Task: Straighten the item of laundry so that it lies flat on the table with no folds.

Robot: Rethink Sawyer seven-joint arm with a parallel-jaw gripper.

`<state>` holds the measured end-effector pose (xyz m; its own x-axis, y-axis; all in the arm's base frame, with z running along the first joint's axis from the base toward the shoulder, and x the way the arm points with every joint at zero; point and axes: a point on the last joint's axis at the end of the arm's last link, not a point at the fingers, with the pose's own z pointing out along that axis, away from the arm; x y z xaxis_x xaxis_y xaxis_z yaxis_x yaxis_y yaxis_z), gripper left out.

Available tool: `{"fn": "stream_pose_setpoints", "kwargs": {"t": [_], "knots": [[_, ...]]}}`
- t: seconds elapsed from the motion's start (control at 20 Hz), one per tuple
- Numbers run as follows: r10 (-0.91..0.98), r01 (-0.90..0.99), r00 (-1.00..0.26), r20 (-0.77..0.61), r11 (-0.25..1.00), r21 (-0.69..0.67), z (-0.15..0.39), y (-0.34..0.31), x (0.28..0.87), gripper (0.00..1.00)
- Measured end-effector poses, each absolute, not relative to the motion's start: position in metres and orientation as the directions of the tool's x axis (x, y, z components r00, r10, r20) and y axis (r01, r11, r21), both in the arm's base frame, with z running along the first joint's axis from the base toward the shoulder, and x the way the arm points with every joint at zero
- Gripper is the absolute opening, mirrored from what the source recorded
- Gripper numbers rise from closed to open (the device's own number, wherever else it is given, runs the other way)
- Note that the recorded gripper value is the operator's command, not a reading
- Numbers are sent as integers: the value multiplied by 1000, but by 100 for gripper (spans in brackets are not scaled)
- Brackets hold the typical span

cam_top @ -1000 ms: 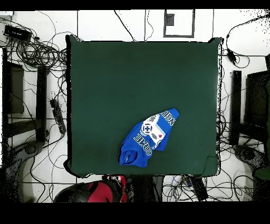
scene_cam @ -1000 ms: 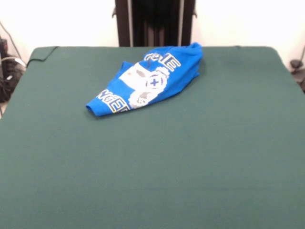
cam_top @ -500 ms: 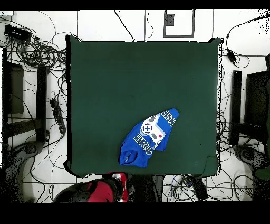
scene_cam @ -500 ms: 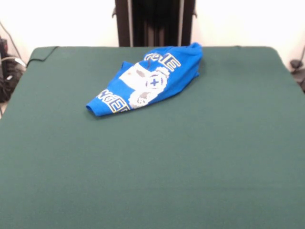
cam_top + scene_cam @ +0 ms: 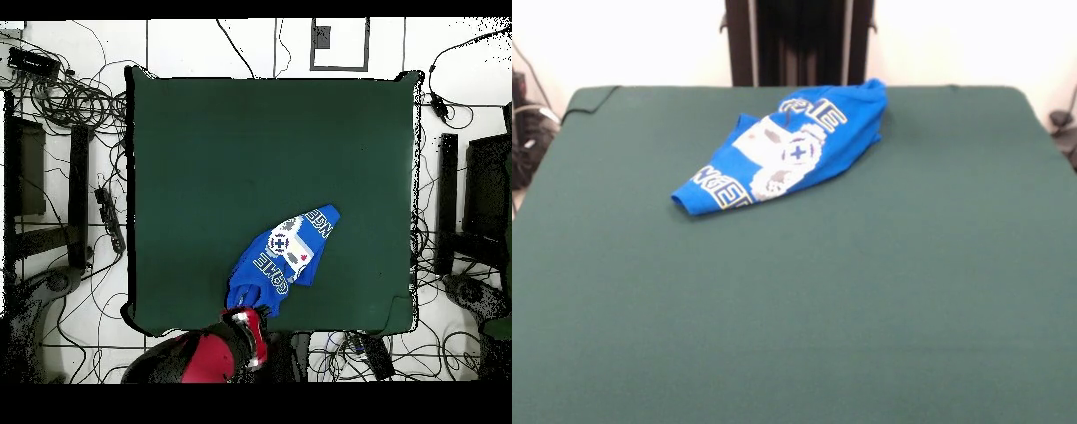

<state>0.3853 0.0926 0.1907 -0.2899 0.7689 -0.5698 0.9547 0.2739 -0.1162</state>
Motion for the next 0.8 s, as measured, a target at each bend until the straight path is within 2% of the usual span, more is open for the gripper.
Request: {"fn": "stream_pose_setpoints", "kwargs": {"t": [0.35,0.8], "knots": [[734,929,-303,-607,371,-15,179,73,395,100],[656,847,-411,-633,532,1,136,48,376,100]]}}
